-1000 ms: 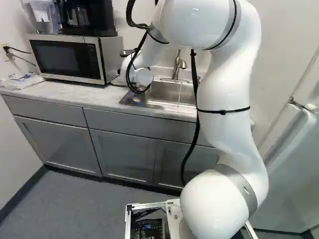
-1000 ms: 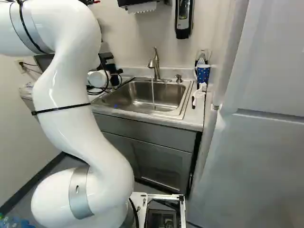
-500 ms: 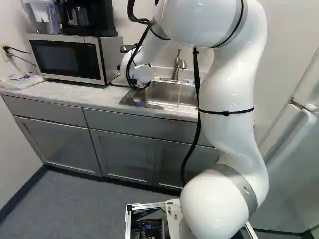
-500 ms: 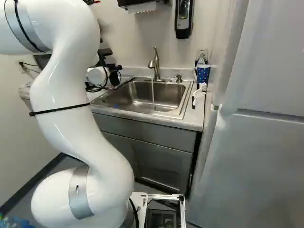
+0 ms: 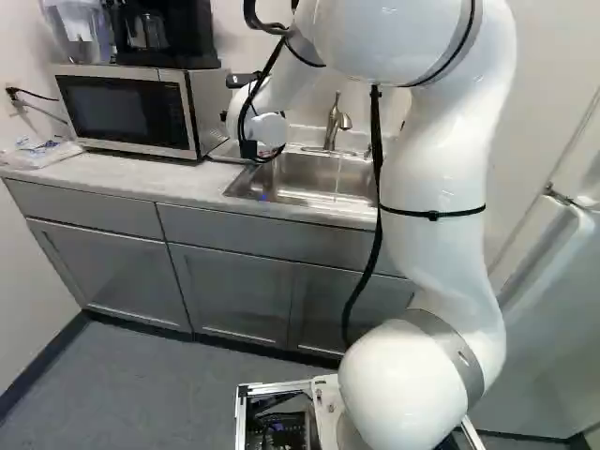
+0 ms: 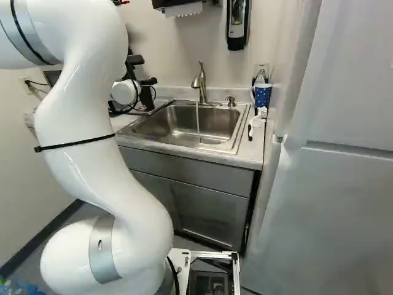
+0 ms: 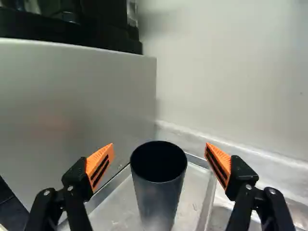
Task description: Rinse the cup and place it in the tray
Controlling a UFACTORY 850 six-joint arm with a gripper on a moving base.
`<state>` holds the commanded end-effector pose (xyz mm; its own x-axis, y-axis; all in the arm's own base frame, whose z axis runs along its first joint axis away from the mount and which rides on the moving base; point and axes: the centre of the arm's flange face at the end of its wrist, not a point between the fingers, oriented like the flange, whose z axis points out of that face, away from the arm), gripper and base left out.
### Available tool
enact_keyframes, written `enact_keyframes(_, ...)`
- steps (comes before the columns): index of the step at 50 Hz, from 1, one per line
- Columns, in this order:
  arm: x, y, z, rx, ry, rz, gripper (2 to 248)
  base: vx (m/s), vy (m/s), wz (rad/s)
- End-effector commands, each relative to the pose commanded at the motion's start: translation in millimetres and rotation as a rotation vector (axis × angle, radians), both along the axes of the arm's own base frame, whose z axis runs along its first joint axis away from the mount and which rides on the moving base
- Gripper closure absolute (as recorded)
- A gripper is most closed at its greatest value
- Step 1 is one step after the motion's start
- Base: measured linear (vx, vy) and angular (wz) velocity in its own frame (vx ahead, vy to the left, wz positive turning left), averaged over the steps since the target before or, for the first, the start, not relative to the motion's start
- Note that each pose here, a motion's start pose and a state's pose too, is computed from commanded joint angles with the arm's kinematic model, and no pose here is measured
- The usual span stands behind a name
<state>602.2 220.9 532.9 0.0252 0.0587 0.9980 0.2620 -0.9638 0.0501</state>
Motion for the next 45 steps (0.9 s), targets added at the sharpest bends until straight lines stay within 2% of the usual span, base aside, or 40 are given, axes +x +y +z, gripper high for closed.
enact_keyframes(21, -4.2, -11.4, 24.5, 0.013, -0.035, -0.014, 3, 0.0, 0.0, 0.0)
enact_keyframes(45, -16.1, -47.4, 53.3, 0.025, -0.073, -0.063, 3, 0.0, 0.0, 0.0)
